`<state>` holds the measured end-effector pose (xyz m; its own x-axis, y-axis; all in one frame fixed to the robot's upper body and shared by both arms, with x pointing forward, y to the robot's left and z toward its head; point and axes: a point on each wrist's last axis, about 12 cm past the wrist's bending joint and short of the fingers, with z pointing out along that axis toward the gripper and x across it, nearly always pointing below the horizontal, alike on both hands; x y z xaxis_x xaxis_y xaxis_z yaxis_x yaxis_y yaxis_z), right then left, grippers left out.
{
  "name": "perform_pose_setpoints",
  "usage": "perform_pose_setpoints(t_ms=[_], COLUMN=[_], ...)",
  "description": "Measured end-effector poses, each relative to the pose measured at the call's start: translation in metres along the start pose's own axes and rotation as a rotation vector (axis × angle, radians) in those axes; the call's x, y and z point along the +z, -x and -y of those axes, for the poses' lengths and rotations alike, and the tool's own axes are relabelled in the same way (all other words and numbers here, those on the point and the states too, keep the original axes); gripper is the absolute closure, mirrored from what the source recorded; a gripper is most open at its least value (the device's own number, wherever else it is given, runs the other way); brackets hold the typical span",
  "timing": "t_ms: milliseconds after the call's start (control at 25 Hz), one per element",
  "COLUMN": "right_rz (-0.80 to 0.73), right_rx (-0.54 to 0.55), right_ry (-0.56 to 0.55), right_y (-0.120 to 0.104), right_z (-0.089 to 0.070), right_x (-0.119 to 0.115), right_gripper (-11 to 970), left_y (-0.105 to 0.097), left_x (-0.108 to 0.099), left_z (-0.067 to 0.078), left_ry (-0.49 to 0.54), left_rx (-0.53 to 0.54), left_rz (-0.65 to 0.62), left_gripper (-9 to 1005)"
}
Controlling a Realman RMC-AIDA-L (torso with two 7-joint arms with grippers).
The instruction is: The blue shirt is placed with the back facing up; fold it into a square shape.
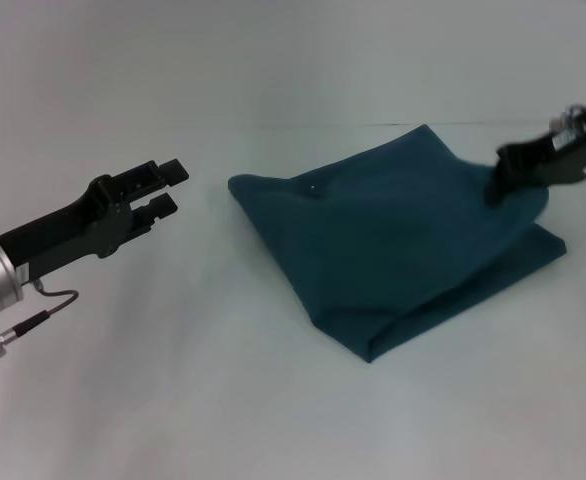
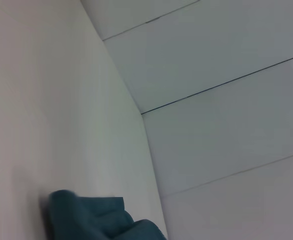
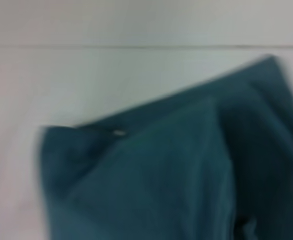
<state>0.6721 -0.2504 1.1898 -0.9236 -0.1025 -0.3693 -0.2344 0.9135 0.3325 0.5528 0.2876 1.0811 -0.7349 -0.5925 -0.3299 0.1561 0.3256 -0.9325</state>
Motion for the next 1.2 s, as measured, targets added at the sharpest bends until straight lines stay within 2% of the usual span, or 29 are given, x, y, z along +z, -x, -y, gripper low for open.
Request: perform_pose_setpoints(t_ms=[160,320,680,840,920,1000,1200], right_rz=[0.004,0.023,0.015,-0.009,0.009,0.066,0.241], right_rx=[-0.008,-0.035,-0.053,-0.041,-0.027,-0.004,0.046], right_ry=[-0.068,-0.11,-0.128,-0.196,-0.224,-0.202,0.006], right_y=[-0.009,-0.013,-0.017,-0.019,-0.015,-0.009,0.007], right_z=[0.013,0.016,0.016,0.022,0.025,0.026,0.021], right_x=[0.019,0.03,0.035,0.035,0.031,0.018,-0.033], right_gripper=[918,918,895,871,781,690,475], left_y=[0.0,-0.001,-0.003,-0.003,-0.004,-0.004,-0.004], left_x=[0.0,0.0,0.0,-0.001,-0.001,-0.001,-0.002], left_z=[0.0,0.0,-0.001,-0.001,-0.002,-0.002,-0.002], left_ry=[-0.001,-0.004,-0.006,-0.006,-0.005,-0.005,-0.01], left_rx=[0.0,-0.002,-0.014,-0.015,-0.016,-0.018,-0.019], left_rz=[-0.002,-0.005,-0.007,-0.006,-0.005,-0.004,-0.006], left_gripper=[363,363,364,364,364,364,364])
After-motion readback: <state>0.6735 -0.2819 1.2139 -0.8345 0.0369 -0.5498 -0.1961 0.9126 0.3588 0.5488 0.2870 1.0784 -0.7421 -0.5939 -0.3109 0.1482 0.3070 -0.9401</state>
